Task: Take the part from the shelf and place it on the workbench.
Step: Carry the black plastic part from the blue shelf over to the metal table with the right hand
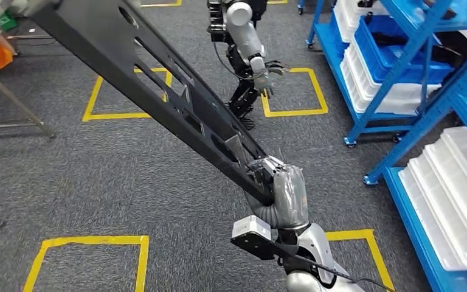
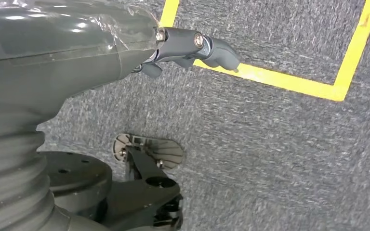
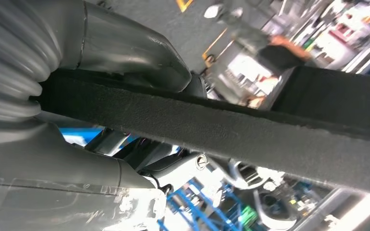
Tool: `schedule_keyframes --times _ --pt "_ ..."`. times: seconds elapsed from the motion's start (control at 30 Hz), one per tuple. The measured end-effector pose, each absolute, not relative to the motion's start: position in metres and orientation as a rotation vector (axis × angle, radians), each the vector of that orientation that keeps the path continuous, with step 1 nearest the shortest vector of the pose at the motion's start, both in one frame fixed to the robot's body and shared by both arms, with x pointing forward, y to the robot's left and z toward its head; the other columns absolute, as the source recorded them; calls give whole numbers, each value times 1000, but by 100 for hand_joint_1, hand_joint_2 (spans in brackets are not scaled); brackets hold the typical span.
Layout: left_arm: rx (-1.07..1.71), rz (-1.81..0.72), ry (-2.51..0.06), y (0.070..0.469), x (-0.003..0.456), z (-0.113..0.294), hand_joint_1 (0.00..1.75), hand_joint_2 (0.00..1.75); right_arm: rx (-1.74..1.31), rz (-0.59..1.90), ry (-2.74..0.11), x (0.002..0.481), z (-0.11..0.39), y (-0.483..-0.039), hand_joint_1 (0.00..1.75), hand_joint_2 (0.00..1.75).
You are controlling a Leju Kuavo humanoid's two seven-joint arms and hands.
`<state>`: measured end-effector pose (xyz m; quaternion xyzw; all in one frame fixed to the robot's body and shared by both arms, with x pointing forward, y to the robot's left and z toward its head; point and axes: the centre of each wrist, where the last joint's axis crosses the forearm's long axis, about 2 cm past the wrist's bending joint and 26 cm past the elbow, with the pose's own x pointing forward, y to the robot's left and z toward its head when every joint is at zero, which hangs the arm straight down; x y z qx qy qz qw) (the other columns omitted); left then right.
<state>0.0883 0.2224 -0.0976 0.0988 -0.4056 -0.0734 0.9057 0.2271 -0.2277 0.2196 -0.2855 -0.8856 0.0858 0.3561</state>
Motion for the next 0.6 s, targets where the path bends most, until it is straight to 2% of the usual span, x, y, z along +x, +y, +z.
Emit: schedule_keyframes --times 0.6 --pt "209 -134 -830 223 86 -98 0 175 -730 223 -2282 230 218 -227 175 175"
